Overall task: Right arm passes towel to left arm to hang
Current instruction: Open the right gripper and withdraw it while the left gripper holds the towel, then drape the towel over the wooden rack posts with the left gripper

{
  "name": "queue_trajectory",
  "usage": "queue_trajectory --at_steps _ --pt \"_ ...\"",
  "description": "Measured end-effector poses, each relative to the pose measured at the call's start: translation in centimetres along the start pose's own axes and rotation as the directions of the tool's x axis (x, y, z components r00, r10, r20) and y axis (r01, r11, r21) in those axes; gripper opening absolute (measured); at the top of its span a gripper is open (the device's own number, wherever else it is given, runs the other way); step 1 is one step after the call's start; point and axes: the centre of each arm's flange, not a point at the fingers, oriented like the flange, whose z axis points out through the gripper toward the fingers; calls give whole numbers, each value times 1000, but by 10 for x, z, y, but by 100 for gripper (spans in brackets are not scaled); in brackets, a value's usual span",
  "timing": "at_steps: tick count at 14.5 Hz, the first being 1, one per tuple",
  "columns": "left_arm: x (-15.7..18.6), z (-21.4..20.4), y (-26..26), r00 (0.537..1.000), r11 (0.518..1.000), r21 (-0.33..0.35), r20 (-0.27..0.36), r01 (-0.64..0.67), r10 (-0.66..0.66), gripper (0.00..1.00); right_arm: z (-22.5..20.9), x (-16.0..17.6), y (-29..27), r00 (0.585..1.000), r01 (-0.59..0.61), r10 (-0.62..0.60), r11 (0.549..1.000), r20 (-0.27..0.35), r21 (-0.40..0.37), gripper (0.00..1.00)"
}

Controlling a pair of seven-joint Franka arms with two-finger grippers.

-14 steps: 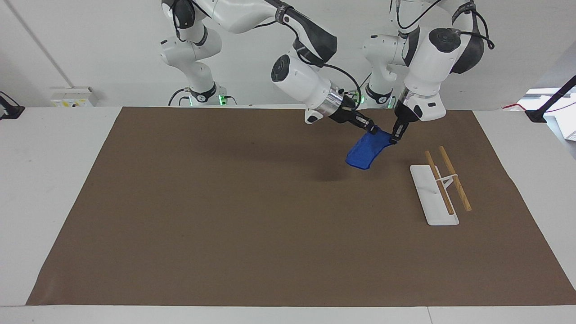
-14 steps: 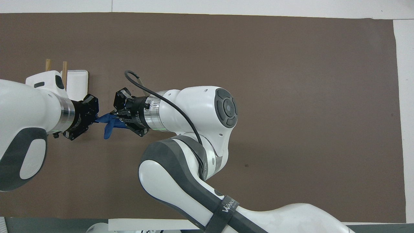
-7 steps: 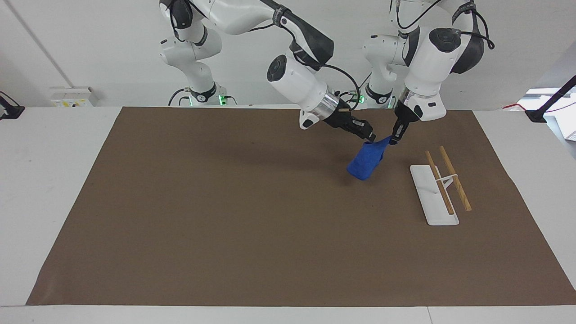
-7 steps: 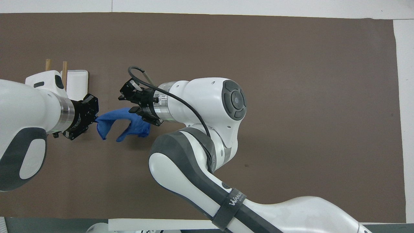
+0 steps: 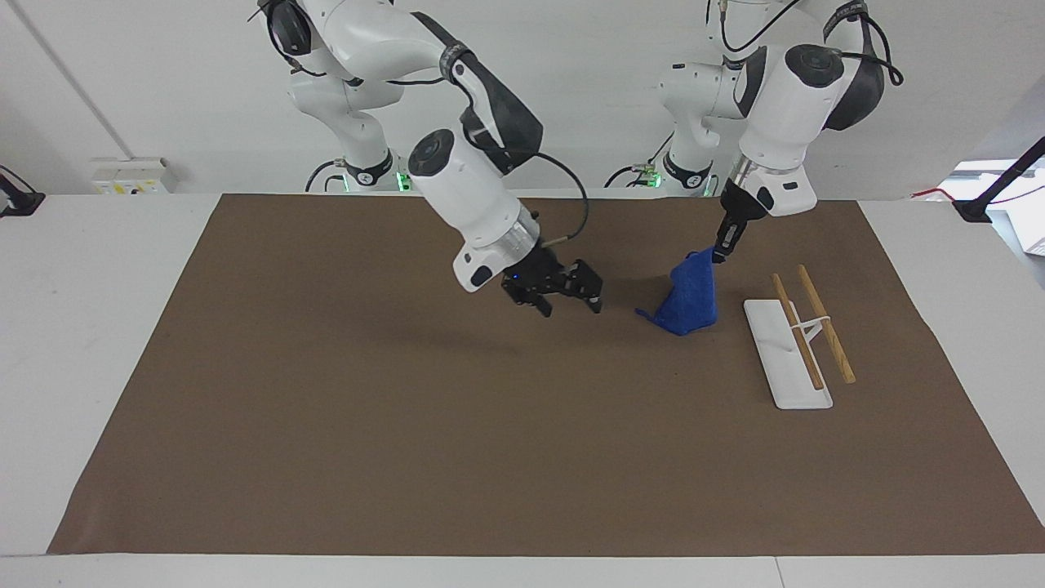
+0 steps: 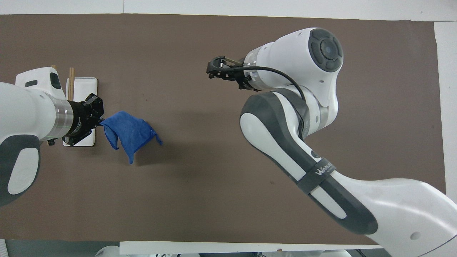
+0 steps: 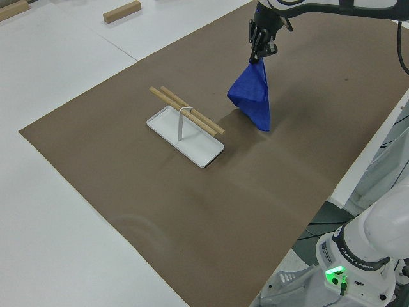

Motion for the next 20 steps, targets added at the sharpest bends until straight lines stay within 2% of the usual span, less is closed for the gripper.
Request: queue_trajectory --at_steps 1,3,7,9,12,14,16,20 --pt "7 -6 3 998 999 17 -35 -52 52 2 -8 13 30 997 73 -72 994 7 -82 100" --pt "31 -16 7 989 992 36 -81 -123 125 2 -36 29 77 985 171 -167 967 40 -187 100" --pt "114 -27 -8 975 983 35 -126 -181 184 2 -127 25 136 978 204 -181 928 102 -312 100" --pt "152 -26 -26 964 980 49 -177 -191 197 2 -181 17 170 975 207 -165 913 147 -351 100" --pt "183 -30 -45 949 981 73 -251 -178 191 2 -255 -4 219 979 143 -72 907 190 -396 100" --pt "198 -29 -58 943 979 81 -264 -185 200 2 -286 -22 245 978 101 -16 910 209 -402 100" --pt "208 -19 -71 941 975 96 -257 -201 219 2 -297 -27 266 979 66 16 918 202 -391 100" --pt "210 23 -93 933 969 92 -261 -231 247 2 -275 -23 281 982 56 19 922 188 -383 100"
